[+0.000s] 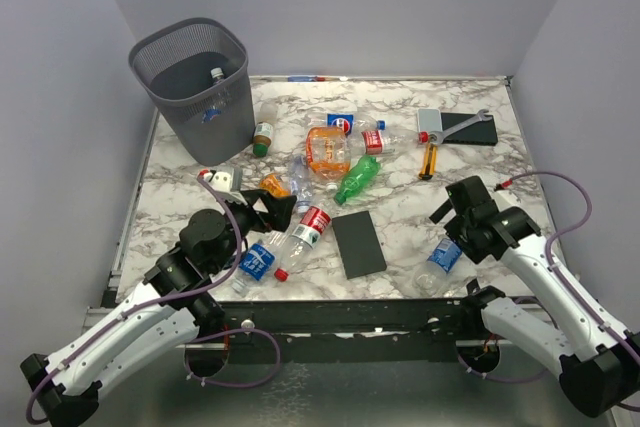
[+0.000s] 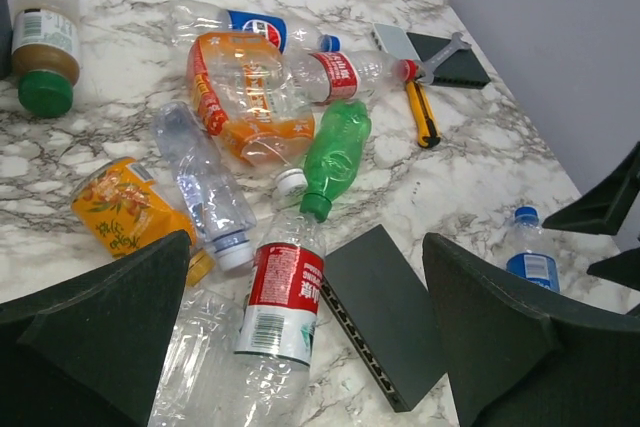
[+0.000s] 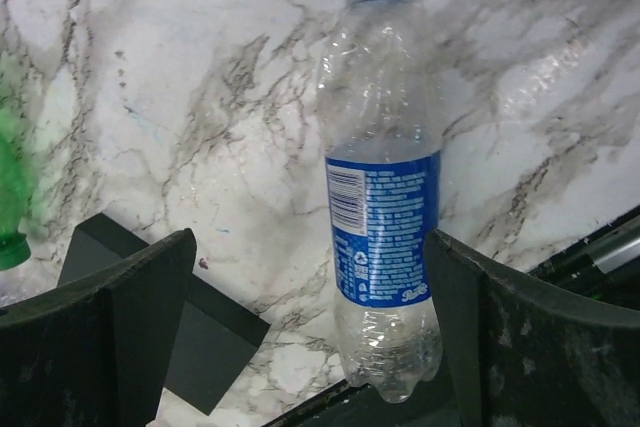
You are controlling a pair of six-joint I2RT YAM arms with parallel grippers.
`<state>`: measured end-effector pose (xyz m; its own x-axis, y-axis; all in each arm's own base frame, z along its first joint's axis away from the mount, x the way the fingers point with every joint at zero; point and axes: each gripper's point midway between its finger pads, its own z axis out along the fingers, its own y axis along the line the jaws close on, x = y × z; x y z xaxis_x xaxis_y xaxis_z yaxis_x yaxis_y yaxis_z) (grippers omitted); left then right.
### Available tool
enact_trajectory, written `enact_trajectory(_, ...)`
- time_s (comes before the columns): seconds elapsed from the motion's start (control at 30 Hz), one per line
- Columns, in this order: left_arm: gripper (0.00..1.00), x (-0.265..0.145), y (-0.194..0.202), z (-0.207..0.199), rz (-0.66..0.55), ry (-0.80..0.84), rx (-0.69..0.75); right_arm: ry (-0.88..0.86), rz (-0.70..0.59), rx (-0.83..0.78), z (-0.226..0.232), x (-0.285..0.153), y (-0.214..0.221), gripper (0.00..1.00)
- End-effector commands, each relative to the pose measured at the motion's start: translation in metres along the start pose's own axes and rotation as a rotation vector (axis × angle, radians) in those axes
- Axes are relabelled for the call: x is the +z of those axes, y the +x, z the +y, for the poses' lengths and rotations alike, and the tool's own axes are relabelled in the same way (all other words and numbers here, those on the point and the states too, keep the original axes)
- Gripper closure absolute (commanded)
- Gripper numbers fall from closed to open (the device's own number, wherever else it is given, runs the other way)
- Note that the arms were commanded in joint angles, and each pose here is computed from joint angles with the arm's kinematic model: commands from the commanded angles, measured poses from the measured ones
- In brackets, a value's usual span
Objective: Put the plastic bottles in the bin
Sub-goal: Pick up the plastic bottle from the corner of the board.
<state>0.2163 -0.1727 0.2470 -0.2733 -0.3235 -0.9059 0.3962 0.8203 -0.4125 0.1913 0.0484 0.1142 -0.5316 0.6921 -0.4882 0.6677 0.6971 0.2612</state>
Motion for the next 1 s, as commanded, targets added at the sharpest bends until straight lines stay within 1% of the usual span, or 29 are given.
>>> enact_trajectory(0.0,0.01,0.0,0.002,0.018,-0.03,-0.087,-0.031,0.136,-0.013,0.095,-0.034,0.001,0.006,0.0)
enact_trajectory(0.23,0.01,0.005,0.011,0.017,0.006,-0.083,-0.021,0.253,0.059,0.074,-0.058,0.015,0.03,0.0)
enact_trajectory(0.47,0.01,0.008,0.021,0.016,0.042,-0.077,0.003,0.169,0.124,0.053,-0.038,0.035,0.047,0.02)
enact_trajectory(0.7,0.01,0.01,0.027,0.016,0.069,-0.066,0.041,0.099,0.186,-0.005,-0.019,0.055,0.063,0.1)
enact_trajectory(0.83,0.01,0.007,0.022,0.02,0.038,-0.074,0.044,0.096,0.225,-0.022,-0.024,0.064,0.076,0.15)
enact_trajectory(0.97,0.01,0.003,0.015,0.022,-0.01,-0.071,0.037,0.067,0.23,-0.046,-0.023,0.068,0.08,0.25)
